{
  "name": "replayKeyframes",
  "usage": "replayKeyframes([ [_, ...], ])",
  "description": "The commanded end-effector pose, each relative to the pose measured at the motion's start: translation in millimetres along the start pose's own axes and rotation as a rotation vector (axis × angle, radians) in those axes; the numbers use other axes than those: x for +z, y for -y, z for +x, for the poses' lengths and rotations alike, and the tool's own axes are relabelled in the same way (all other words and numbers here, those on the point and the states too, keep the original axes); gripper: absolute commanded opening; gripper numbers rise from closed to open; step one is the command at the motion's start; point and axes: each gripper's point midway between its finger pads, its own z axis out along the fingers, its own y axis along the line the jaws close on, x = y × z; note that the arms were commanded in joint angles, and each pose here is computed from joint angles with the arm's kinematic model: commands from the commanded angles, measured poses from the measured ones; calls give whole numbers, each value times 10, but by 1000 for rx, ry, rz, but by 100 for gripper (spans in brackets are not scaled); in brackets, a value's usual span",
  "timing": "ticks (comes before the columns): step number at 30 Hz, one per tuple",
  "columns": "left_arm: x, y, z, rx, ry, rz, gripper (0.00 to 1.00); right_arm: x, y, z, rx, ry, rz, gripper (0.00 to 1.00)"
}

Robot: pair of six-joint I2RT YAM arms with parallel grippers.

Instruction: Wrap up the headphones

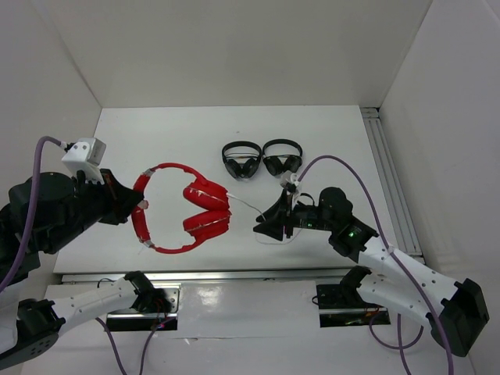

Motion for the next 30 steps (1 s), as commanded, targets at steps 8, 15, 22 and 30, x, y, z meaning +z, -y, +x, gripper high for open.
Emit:
replayKeyframes([
  [8, -37, 45, -239, -151, 118, 7, 0, 39, 192, -126, 7, 124, 99, 8],
  [15, 346, 252, -37, -243, 50, 43, 0, 18, 323, -272, 66, 185, 252, 7],
  [22, 623, 545, 92, -445, 24, 151, 0, 122, 409, -142, 95, 139, 392, 7],
  [30, 793, 784, 192, -679, -7, 259, 0, 180, 473, -17, 137, 149, 419, 7],
])
